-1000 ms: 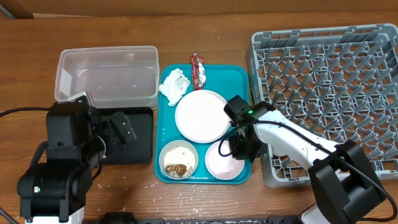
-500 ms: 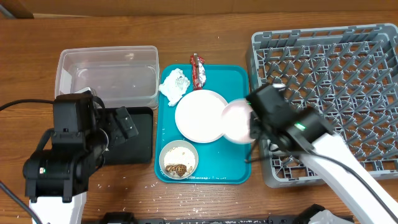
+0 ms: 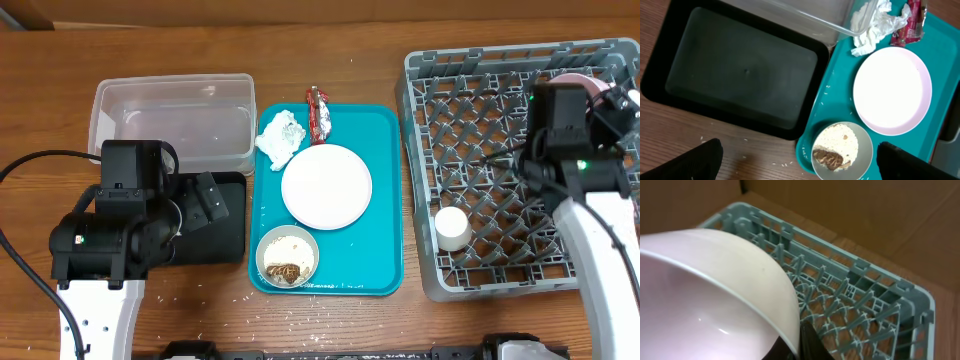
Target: Sort waste into correct bins and load items into the dishwasher
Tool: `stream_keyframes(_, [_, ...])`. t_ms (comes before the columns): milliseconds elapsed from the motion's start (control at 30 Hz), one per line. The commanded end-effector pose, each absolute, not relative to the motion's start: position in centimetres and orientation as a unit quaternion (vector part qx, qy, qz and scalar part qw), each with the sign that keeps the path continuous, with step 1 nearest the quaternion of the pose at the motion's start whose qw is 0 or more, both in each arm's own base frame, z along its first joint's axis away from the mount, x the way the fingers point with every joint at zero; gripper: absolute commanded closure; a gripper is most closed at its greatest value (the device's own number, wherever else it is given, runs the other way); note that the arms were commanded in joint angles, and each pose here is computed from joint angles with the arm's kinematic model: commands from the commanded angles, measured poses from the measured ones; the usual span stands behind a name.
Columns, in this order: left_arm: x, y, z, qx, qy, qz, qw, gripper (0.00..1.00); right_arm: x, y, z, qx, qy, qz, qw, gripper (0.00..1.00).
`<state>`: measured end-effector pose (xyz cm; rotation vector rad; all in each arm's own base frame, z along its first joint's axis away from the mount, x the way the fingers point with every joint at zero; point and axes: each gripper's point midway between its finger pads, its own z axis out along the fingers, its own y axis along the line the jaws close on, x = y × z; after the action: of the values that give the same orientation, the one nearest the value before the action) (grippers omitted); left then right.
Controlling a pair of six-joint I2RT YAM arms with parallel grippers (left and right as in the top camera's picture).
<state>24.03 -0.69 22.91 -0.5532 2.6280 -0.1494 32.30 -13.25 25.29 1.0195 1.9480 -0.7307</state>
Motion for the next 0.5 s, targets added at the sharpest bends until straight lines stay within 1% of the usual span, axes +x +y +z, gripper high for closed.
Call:
stream_keyframes(0, [24.0,-1.1,23.4,-0.202,0.951,-0.067,0.226,0.0,33.0,-15.7,23.3,0.378,0.783,-0.347,0.351,0.96])
stream_keyframes(133, [23.9,-1.1,23.4,-0.202,0.951,-0.066,0.224,0.0,32.9,-18.1,19.1,0.379,0.794,-0.384,0.28,0.96])
stream_keyframes(167, [23.9,-1.1,23.3,-0.202,0.951,-0.066,0.223,0.0,32.6,-18.8,18.4,0.376,0.789,-0.41,0.263,0.96])
stream_keyframes(233, [23.6,-1.1,23.2,-0.202,0.953,-0.064,0.217,0.0,32.5,-19.3,17.9,0.37,0.781,-0.435,0.251,0.96])
stream_keyframes(467, [23.7,-1.1,23.2,-0.199,0.953,-0.064,0.22,0.0,33.3,-16.3,16.8,0.328,0.813,-0.416,0.241,0.96])
